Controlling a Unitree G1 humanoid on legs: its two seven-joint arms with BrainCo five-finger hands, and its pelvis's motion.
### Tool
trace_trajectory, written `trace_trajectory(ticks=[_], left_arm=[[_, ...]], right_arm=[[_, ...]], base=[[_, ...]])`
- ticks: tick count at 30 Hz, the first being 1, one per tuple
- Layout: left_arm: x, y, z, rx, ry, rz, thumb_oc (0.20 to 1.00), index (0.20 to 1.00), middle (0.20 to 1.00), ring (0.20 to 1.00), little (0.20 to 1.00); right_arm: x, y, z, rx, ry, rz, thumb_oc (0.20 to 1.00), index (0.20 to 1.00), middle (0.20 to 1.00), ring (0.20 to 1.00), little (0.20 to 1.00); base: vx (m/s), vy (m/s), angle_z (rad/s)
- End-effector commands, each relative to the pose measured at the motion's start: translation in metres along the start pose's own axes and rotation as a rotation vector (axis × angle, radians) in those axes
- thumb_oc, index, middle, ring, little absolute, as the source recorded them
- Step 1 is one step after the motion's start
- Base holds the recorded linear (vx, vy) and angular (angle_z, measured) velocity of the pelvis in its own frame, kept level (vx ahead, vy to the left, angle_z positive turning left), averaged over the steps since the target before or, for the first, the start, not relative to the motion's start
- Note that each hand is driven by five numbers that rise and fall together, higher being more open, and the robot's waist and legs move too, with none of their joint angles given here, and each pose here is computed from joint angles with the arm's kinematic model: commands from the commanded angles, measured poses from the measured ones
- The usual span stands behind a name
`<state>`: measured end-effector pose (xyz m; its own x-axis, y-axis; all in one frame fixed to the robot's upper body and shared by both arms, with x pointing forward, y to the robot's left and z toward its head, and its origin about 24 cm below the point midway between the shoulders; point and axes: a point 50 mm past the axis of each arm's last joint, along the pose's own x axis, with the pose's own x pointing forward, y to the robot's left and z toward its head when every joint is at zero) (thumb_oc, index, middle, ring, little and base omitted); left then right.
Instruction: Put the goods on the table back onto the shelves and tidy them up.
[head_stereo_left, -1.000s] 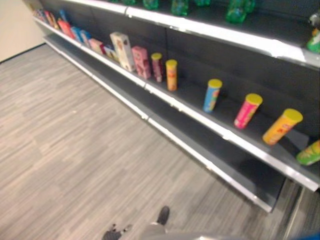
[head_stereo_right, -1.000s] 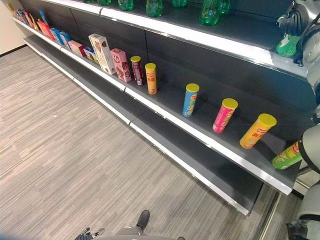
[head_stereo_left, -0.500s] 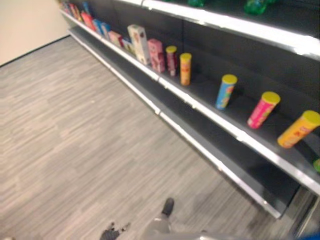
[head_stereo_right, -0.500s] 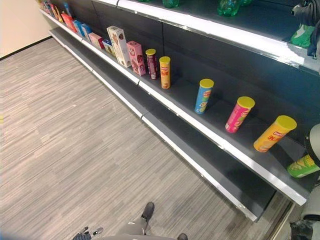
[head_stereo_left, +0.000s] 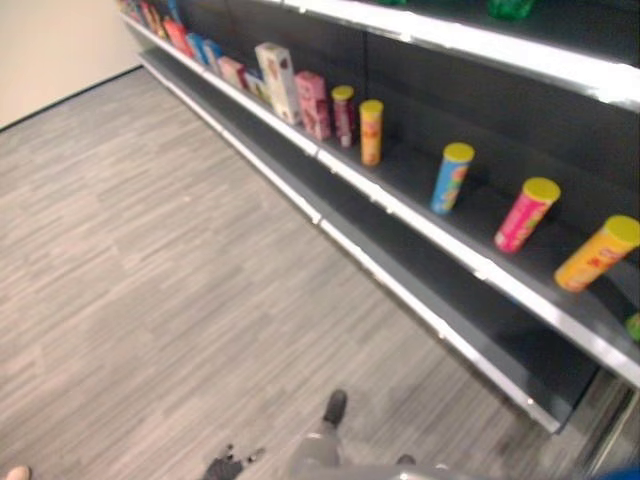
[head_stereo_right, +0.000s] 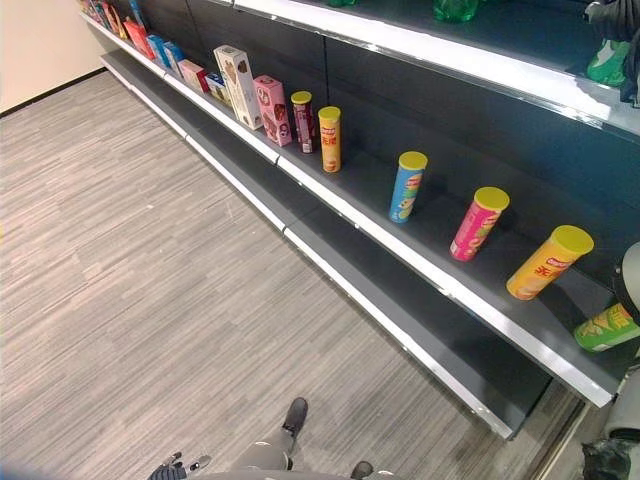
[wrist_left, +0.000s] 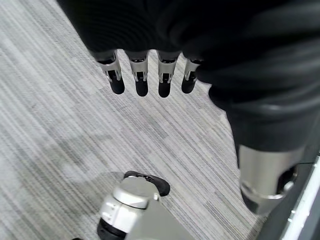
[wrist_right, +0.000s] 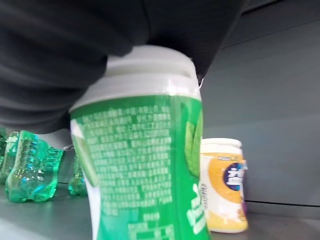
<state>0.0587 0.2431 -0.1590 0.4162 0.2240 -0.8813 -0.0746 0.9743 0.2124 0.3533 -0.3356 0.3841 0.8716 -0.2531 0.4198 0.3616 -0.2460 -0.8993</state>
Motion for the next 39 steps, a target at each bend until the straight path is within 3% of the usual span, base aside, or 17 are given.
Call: trace_trajectory(ticks=[1,11,12,13,14,24,39], left_arm=[[0.007,0.019,0.028,0.02,-0.069,0.059,1.0,1.0,1.0,1.0,1.0],[0.007,0.019,0.027,0.013,-0.067,0.066,1.0,1.0,1.0,1.0,1.0],[0.007,0.018,0.027,0.015,-0.067,0.065,1.0,1.0,1.0,1.0,1.0],[0.007,0.018,0.026,0.012,-0.067,0.067,1.0,1.0,1.0,1.0,1.0],[0.007,0.018,0.026,0.008,-0.066,0.068,1.0,1.0,1.0,1.0,1.0],[0.006,0.019,0.021,-0.003,-0.048,0.079,1.0,1.0,1.0,1.0,1.0],[0.005,0.021,0.02,-0.009,-0.05,0.107,1.0,1.0,1.0,1.0,1.0]], right_arm=[[0.002,-0.031,-0.003,-0.06,0.009,-0.067,0.2,0.2,0.2,0.2,0.2],[0.002,-0.026,-0.003,-0.045,0.009,-0.053,0.2,0.2,0.2,0.2,0.2],[0.002,-0.025,-0.004,-0.045,0.012,-0.054,0.263,0.263,0.263,0.263,0.263],[0.002,-0.025,-0.003,-0.041,0.013,-0.055,0.263,0.263,0.263,0.263,0.263],[0.001,-0.025,-0.005,-0.043,0.018,-0.055,1.0,1.0,1.0,1.0,1.0],[0.001,-0.036,-0.01,-0.054,0.039,-0.102,1.0,1.0,1.0,1.0,1.0],[-0.01,-0.096,-0.005,0.007,-0.057,-0.396,1.0,1.0,1.0,1.0,1.0]], base=[[0.01,0.015,-0.1],[0.01,0.019,-0.07],[0.0,0.013,-0.09],[0.0,0.014,-0.08],[0.0,0.014,-0.06],[0.0,0.002,-0.01],[0.0,0.031,-0.05]])
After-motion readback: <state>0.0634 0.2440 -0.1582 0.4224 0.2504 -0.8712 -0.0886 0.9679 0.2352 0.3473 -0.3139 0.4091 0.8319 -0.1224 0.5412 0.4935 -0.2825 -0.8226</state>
